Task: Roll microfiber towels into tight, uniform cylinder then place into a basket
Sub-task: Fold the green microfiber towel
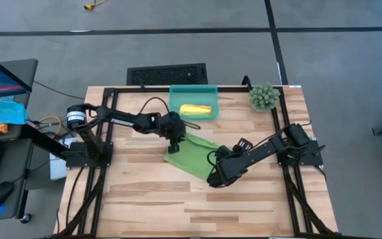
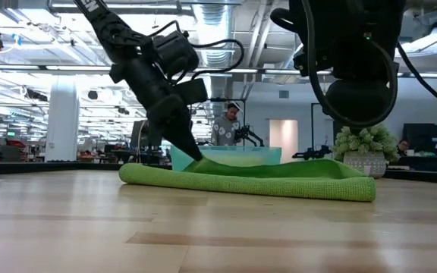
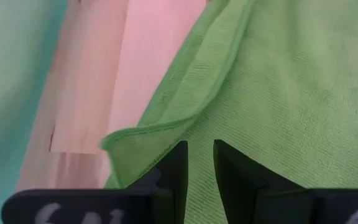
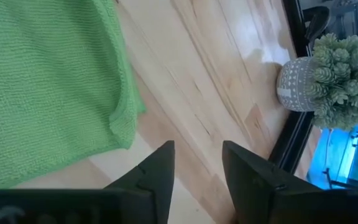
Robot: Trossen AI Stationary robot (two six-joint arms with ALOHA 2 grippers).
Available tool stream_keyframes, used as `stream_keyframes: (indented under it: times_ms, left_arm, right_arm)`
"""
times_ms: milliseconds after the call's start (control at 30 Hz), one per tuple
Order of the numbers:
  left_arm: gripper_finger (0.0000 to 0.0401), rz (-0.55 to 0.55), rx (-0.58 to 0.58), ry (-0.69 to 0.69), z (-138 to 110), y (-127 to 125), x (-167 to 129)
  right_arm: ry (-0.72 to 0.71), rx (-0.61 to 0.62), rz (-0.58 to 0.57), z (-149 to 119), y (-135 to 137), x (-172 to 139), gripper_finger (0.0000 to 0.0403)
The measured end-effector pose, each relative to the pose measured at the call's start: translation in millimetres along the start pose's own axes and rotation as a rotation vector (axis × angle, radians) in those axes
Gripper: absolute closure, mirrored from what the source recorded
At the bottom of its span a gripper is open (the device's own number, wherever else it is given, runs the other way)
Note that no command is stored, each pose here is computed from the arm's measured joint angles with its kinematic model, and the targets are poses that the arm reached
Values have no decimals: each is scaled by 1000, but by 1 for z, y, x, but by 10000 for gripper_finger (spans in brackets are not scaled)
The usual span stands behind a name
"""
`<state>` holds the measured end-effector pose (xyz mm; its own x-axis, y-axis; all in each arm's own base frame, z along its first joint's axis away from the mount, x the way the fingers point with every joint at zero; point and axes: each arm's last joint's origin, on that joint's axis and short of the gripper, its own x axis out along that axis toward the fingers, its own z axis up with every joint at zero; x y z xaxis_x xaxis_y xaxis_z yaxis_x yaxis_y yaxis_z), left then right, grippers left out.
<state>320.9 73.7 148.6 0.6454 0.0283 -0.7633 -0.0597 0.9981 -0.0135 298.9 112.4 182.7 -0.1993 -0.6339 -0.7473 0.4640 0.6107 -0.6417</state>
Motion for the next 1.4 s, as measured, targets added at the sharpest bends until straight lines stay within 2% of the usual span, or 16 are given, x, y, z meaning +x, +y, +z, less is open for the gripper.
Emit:
stream_keyframes:
  times_ms: [300,500,633,800,967,1100,1267,1400]
  left_arm:
    - [334,-37,-37,-7,-2,11,-2]
    - [334,-142,-38,-7,-2,8,-2]
    - [334,-163,-32,14,-5,6,-2]
    - [334,-157,-24,6,-4,7,-2]
    - [334,-154,11,-12,-2,7,-2]
    - [334,-125,17,-11,-2,9,-2]
    - [334,-110,6,-13,-3,14,-3]
    - [334,-107,5,-9,-3,15,-3]
  right_arm:
    - [-31,-40,98,5,10,0,264]
    - [-78,-183,285,13,26,-3,284]
    - [-87,-263,354,24,27,1,296]
    - [-54,-231,343,38,18,16,309]
    - [-1,-211,304,40,13,42,313]
    - [26,-137,253,43,6,57,313]
    - [43,-76,245,52,-1,65,313]
    - [36,-89,249,49,2,62,313]
